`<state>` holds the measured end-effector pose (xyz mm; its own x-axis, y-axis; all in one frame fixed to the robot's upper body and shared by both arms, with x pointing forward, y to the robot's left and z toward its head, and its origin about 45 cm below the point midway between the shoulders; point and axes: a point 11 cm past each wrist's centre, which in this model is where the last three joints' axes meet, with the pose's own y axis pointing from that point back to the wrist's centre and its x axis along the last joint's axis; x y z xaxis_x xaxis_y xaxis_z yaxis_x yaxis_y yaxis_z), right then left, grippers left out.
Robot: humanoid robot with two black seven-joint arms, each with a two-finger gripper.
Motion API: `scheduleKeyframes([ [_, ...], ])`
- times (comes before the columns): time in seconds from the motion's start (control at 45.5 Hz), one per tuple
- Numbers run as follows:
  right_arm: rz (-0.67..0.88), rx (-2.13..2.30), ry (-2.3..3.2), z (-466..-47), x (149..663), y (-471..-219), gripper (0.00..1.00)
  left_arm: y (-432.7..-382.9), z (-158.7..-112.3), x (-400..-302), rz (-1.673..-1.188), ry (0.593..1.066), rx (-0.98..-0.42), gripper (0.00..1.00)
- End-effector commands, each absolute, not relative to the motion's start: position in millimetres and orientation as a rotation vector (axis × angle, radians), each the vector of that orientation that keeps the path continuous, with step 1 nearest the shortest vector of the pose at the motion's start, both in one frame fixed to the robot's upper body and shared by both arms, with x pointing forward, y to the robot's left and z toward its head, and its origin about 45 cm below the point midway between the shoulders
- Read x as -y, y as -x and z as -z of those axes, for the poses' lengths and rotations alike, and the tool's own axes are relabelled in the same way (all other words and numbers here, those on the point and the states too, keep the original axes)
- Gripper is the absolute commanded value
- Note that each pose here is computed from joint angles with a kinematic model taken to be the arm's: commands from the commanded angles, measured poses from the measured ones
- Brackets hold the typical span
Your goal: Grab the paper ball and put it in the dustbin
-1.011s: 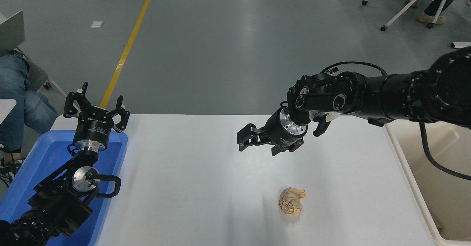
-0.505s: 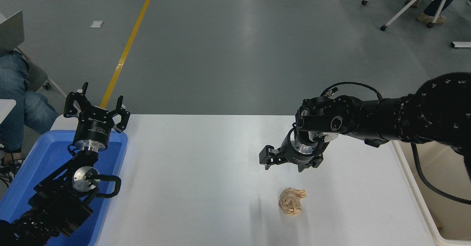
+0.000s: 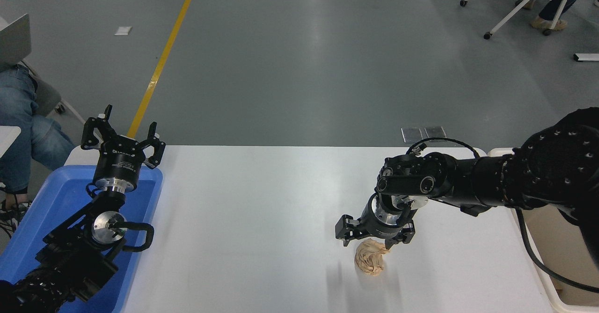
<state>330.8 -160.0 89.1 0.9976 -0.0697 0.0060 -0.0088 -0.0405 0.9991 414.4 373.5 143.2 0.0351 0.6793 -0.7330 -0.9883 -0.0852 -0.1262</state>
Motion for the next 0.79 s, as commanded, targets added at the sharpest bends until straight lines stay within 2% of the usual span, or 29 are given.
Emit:
scheduleKeyframes([
  [0.0,0.074,0.088,-1.604,-73,168,-324,0.92,-414.4,-143.2,-373.4,-1.497,0.768,-0.525,0.99],
  [0.176,0.039,0.079,-1.604,-65,167,-321,0.70,-414.4,-143.2,-373.4,-1.497,0.768,-0.525,0.99],
  [0.33,-0.012,0.049,-1.582,-65,169,-321,0.27,-414.2,-142.9,-373.8,-1.499,0.767,-0.525,0.99],
  [0.396,-0.030,0.035,-1.574,-65,169,-321,0.02,-414.4,-143.2,-373.4,-1.497,0.768,-0.525,0.99],
  [0.593,-0.066,0.004,-1.554,-76,170,-329,0.00,-414.4,-143.2,-373.4,-1.497,0.768,-0.525,0.99],
  [0.769,-0.141,0.043,-1.541,-121,173,-363,0.00,-414.4,-143.2,-373.4,-1.497,0.768,-0.525,0.99],
])
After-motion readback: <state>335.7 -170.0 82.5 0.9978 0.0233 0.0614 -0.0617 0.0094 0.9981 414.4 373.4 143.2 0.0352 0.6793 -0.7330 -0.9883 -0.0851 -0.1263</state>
